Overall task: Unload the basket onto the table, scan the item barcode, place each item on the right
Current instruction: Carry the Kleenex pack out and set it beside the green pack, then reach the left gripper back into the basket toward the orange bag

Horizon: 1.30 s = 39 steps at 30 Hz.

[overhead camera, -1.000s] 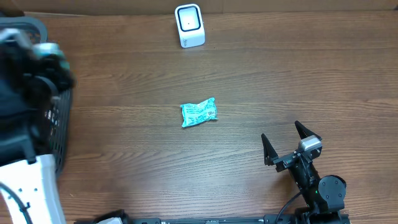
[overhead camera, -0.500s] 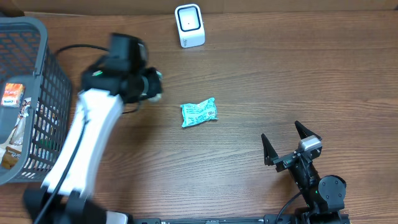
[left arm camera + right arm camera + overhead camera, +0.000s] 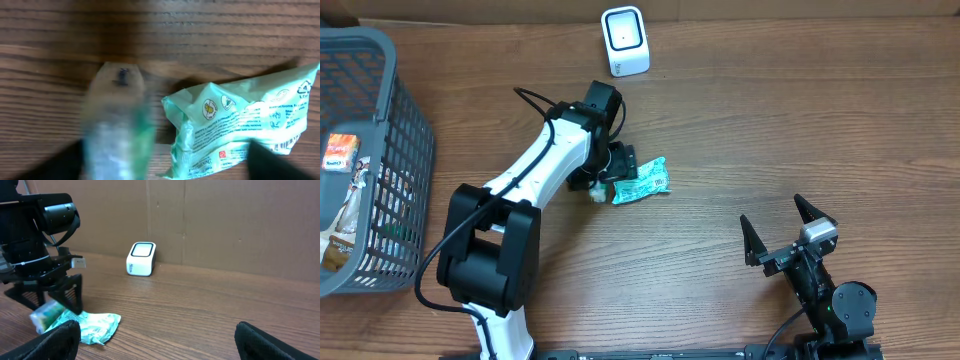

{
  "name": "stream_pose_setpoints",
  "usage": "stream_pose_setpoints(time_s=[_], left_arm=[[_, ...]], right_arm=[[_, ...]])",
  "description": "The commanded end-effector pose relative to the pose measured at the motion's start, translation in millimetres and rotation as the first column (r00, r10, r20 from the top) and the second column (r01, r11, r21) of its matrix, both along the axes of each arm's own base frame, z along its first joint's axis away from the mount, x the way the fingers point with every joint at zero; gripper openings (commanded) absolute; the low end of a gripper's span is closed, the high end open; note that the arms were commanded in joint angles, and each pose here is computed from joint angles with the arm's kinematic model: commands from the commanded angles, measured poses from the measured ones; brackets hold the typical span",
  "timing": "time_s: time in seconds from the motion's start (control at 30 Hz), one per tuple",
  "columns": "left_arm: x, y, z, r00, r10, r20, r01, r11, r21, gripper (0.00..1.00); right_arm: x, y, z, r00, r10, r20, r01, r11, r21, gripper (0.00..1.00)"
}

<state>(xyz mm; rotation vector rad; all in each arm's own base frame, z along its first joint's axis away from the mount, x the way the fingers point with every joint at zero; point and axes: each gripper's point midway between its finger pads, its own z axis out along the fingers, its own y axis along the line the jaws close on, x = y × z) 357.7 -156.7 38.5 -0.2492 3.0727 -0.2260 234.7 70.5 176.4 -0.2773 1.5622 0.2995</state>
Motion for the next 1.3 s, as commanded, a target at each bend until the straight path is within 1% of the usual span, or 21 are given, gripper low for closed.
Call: stream_pose_setpoints(time_s=[0.0,0.07,0.2,0.27,0.33,0.4,0.5,0.6,0.67,0.77,0.83,0.9,0.93,1.03,1.13,1.2,1.27], left_arm=[[14.9,2.2,21.8,0.999,0.0,0.049,0.0,1.0,0.001,1.0],[23.6,2.9,41.9,0.997,-0.006,0.076,0.007,1.0,-0.002,0.99],[46.8,7.2,106.8,0.982,-0.035,0.185,0.036,0.999,-0.002,0.99],[59.1,11.6,147.1,0.965,-0.041,0.259,0.047,0.999,-0.014,0.99],[68.8,20.5,182.8,0.946,-0.02,0.325,0.031,0.999,-0.029,1.0],[76.7,37.3,220.5,0.919,-0.001,0.393,0.017,0.999,-0.036,0.99],[79.5,78.8,270.8,0.879,0.068,0.472,-0.053,0.998,-0.044,1.0],[74.9,136.1,310.2,0.826,0.18,0.535,-0.179,0.982,-0.054,1.0],[68.9,182.1,329.3,0.777,0.266,0.57,-0.284,0.957,-0.058,0.98],[50.1,252.2,340.5,0.697,0.423,0.578,-0.471,0.879,-0.076,0.91],[33.3,294.4,336.9,0.642,0.531,0.554,-0.587,0.804,-0.09,0.88],[14.7,331.9,330.1,0.577,0.627,0.524,-0.691,0.716,-0.096,0.87],[4.3,350.6,326.7,0.541,0.666,0.513,-0.739,0.668,-0.09,0.87],[-18.8,389.4,317.3,0.48,0.719,0.503,-0.817,0.575,-0.042,0.88],[-36.5,416.1,304.1,0.456,0.741,0.492,-0.861,0.508,0.033,0.88],[-42.0,430.0,292.0,0.48,0.731,0.484,-0.859,0.503,0.093,0.88],[-41.6,440.5,275.8,0.52,0.715,0.467,-0.841,0.523,0.137,0.88]], right_arm=[[-0.1,-0.1,-0.9,1.0,0.0,0.007,0.0,1.0,0.003,1.0],[0.0,-0.2,-0.9,1.0,-0.001,0.007,0.001,1.0,0.003,1.0],[-0.1,-0.1,-0.9,1.0,0.0,0.007,0.0,1.0,0.003,1.0],[-0.1,-0.1,-0.9,1.0,0.0,0.007,0.0,1.0,0.003,1.0],[-0.1,-0.1,-0.9,1.0,0.0,0.007,0.0,1.0,0.003,1.0],[-0.1,-0.1,-0.9,1.0,0.0,0.007,0.0,1.0,0.003,1.0],[-0.1,-0.1,-0.9,1.0,0.0,0.007,0.0,1.0,0.003,1.0],[-0.1,-0.1,-0.9,1.0,0.0,0.007,0.0,1.0,0.003,1.0],[-0.1,-0.1,-0.9,1.0,0.0,0.007,0.0,1.0,0.003,1.0],[-0.1,-0.1,-0.9,1.0,0.0,0.007,0.0,1.0,0.003,1.0],[-0.1,-0.1,-0.9,1.0,0.0,0.007,0.0,1.0,0.003,1.0],[-0.1,-0.1,-0.9,1.0,0.0,0.007,0.0,1.0,0.003,1.0],[-0.1,-0.1,-0.9,1.0,0.0,0.007,0.0,1.0,0.003,1.0],[-0.1,-0.1,-1.0,1.0,0.0,0.007,0.0,1.0,0.003,1.0],[-0.1,-0.1,-0.9,1.0,0.0,0.007,0.0,1.0,0.003,1.0],[-0.1,-0.1,-0.9,1.0,0.0,0.007,0.0,1.0,0.003,1.0],[-0.1,-0.1,-0.9,1.0,0.0,0.007,0.0,1.0,0.003,1.0]])
